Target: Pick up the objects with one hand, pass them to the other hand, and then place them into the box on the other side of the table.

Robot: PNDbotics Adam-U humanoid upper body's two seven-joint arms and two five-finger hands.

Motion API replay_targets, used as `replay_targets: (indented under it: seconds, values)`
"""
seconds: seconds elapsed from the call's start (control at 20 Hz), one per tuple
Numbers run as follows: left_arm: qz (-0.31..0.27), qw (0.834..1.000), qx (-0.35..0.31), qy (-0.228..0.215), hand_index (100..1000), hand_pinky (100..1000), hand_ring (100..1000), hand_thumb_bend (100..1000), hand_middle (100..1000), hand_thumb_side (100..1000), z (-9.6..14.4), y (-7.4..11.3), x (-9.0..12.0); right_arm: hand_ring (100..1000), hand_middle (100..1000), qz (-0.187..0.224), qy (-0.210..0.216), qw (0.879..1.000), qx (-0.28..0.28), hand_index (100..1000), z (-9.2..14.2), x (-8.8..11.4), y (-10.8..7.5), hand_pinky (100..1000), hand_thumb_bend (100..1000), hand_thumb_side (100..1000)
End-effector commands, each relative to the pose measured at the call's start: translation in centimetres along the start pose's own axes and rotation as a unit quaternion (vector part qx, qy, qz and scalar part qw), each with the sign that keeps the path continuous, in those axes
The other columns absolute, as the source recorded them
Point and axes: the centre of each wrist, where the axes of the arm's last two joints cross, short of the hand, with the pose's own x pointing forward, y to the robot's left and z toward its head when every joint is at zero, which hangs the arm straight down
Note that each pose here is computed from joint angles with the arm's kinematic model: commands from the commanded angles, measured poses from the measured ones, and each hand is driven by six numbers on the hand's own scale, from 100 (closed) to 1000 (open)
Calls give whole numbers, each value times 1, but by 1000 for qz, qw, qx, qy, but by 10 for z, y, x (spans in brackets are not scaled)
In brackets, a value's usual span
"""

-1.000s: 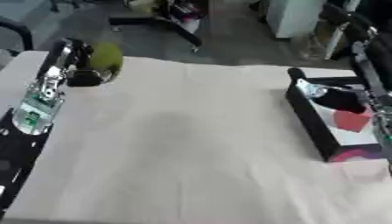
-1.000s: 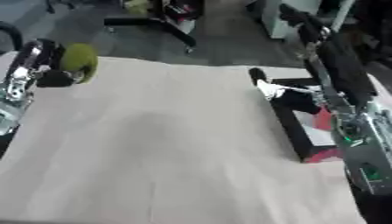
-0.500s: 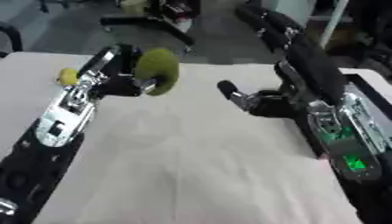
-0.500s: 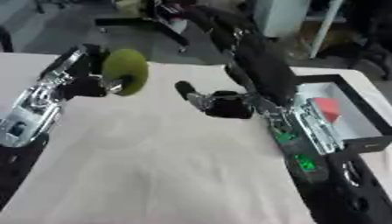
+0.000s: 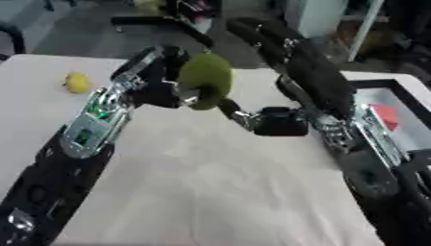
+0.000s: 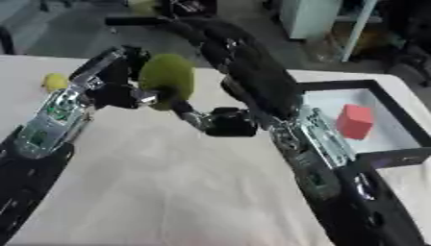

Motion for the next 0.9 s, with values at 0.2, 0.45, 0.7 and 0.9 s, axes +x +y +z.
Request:
replay_targets:
  seconds: [0.2,0.45,0.7,0.9]
  values:
    - [-4,998,-27,-48,451,383,403,540,353,100,-5,1,30,862,876,-19,-16,1000,5,1000,-4,1,-1,875,346,323]
    - [0,997,-45,-61,453,386,405,540,355,100,-4,0,39,859,872,-26,-22,999,16,1000,-2,1,0,871,335,315]
    - [8,996,-57,-62,453,386,405,539,355,100,-2,1,42,834,850,-12,0,999,30,1000,1,-2,1,855,344,326]
    - [12,996,-68,-61,453,386,404,540,354,100,-2,0,43,813,838,14,13,999,37,1000,2,-2,1,835,292,219]
